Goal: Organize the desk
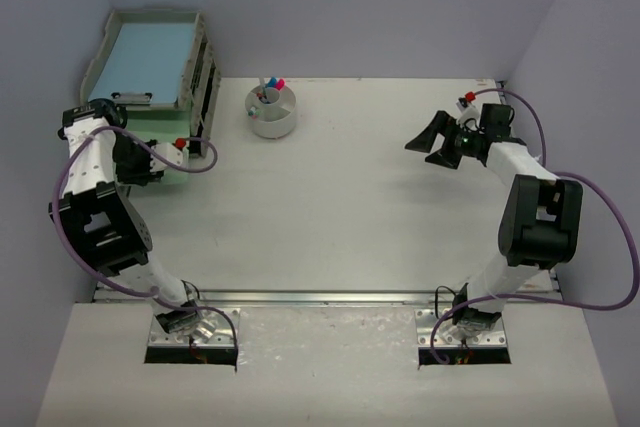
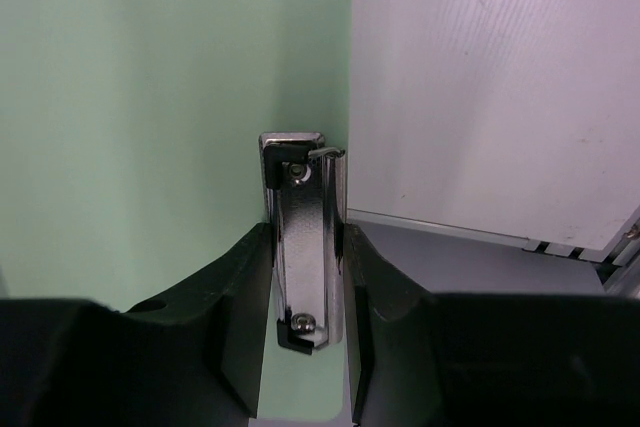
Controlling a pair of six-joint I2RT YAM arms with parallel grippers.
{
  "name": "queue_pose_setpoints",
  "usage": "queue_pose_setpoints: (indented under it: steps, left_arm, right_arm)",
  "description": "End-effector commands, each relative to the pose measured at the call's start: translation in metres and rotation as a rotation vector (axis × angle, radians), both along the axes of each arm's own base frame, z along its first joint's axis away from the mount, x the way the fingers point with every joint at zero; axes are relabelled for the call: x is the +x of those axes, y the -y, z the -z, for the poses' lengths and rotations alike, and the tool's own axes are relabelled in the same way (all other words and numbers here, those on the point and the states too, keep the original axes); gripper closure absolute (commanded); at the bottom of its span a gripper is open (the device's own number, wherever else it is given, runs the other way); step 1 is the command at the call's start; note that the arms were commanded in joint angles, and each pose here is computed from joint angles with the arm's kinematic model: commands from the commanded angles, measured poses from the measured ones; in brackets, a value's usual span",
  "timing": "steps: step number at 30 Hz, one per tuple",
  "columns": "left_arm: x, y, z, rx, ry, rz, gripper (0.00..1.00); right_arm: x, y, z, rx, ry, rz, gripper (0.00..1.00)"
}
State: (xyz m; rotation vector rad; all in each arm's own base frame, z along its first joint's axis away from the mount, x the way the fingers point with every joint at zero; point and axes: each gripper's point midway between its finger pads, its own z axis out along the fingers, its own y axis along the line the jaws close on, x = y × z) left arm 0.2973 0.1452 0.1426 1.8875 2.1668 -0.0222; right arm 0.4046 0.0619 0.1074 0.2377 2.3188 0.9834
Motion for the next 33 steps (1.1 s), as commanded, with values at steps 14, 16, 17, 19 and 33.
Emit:
queue_pose_setpoints:
  steps: [14, 16, 17, 19, 33]
  left_arm:
    - [0.053, -0.033, -0.020, 0.145, 0.134, 0.455, 1.00]
    - [0.060, -0.033, -0.020, 0.139, 0.152, 0.475, 1.00]
    - [0.065, -0.033, -0.019, 0.133, 0.161, 0.488, 1.00]
    - [0.073, -0.032, -0.018, 0.117, 0.182, 0.510, 1.00]
    - [0.126, -0.032, -0.015, 0.074, 0.284, 0.579, 1.00]
  right_arm:
    - [0.022, -0.018, -0.028, -0.039, 0.097, -0.045, 0.06]
    - [0.023, -0.020, -0.027, -0.041, 0.094, -0.051, 0.06]
    - [0.023, -0.021, -0.027, -0.043, 0.094, -0.053, 0.06]
    - [0.024, -0.022, -0.027, -0.047, 0.095, -0.056, 0.06]
    - [0.028, -0.023, -0.032, -0.067, 0.103, -0.066, 0.06]
